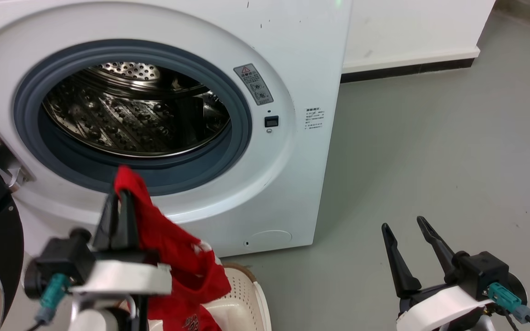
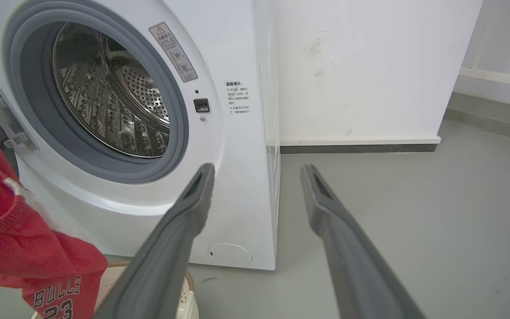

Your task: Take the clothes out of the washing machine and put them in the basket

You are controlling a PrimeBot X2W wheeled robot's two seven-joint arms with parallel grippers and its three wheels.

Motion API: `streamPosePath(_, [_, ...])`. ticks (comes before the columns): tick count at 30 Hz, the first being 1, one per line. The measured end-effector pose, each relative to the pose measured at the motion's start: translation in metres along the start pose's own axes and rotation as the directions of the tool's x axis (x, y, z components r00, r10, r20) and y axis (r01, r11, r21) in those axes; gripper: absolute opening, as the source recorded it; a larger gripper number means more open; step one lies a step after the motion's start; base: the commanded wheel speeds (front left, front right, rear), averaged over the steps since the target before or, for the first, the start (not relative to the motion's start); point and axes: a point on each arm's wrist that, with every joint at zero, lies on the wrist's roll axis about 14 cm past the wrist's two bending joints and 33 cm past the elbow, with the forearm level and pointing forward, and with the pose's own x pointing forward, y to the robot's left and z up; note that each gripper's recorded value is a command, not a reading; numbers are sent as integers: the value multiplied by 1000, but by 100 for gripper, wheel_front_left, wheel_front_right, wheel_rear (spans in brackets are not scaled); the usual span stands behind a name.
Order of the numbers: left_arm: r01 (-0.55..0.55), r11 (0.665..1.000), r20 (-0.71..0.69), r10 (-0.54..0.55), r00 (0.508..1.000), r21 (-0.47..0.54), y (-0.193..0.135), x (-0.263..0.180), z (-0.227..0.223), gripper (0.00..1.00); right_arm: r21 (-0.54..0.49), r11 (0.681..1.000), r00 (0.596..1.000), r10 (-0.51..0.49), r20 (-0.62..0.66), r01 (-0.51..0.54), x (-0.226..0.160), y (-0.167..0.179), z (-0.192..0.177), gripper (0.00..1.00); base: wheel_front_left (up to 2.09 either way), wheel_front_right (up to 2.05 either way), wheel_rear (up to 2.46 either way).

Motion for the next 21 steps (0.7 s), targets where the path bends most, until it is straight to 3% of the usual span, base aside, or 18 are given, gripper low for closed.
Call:
streamPosePath(5, [-43, 998, -235, 32, 971, -43, 2, -37, -74, 0, 3, 1000, 1000, -1, -23, 1, 4, -1, -7, 100, 0, 0, 0])
streamPosePath(6, [-78, 994, -366, 45, 930, -77, 1, -64, -117, 0, 6, 1000, 999, 3, -35, -2, 9, 0, -12, 100, 0, 0, 0])
streamPosePath(7, [-94, 992, -407, 54, 912, -79, 3, -74, -130, 0, 7, 1000, 999, 2, -40, -1, 10, 0, -13, 100, 0, 0, 0])
streamPosePath(8, [-118, 989, -517, 57, 854, -86, 2, -98, -166, 0, 9, 1000, 999, 3, -49, -3, 16, -1, -18, 100, 0, 0, 0])
streamPosePath(13, [-92, 989, -640, -2, 769, -113, -10, -117, -211, 0, 11, 1000, 998, 13, -67, -13, 28, 1, -26, 100, 0, 0, 0])
streamPosePath(21, [-86, 990, -739, -27, 673, -114, -10, -111, -265, 0, 13, 1000, 994, 20, -104, -19, 49, -1, -43, 100, 0, 0, 0])
